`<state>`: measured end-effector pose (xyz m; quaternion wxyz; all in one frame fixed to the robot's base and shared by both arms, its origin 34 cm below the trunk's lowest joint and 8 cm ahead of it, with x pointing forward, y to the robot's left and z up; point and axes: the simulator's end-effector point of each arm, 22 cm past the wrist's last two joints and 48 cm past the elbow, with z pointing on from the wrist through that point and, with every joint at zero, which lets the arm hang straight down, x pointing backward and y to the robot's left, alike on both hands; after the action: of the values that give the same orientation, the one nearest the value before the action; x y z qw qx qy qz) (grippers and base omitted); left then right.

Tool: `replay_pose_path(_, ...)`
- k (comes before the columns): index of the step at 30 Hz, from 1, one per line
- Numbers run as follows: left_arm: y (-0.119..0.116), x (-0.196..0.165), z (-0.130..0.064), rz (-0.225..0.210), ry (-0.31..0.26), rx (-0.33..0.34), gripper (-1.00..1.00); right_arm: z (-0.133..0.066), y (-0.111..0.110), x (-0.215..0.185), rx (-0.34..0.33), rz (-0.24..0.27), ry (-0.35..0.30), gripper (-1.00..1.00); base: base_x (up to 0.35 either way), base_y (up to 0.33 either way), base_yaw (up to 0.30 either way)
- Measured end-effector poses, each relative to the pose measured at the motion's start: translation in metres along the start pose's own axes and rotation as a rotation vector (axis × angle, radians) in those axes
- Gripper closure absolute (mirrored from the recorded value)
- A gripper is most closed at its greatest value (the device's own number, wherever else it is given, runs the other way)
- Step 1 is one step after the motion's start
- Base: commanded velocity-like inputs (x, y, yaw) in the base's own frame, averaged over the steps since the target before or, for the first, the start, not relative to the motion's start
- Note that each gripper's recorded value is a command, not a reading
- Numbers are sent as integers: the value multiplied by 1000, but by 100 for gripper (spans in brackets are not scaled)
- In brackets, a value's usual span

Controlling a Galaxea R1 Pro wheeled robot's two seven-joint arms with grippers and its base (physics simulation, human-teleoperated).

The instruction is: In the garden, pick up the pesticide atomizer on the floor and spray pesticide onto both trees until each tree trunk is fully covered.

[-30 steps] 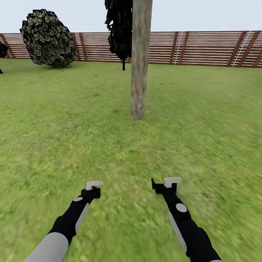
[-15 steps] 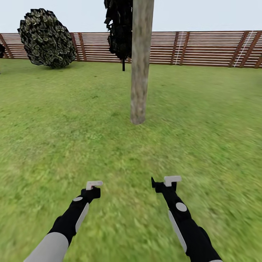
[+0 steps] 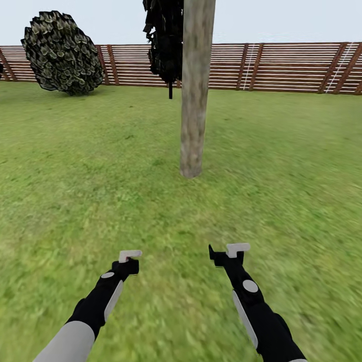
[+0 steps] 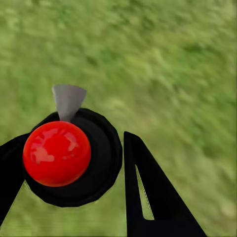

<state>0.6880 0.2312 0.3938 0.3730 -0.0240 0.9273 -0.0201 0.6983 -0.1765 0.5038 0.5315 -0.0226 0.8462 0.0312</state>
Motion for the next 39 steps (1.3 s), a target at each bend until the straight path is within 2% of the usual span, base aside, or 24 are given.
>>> replay_pose_path(39, -6, 1, 0, -4, 3, 8, 100, 0, 0, 0, -1, -1, 1, -100, 341, 0, 0)
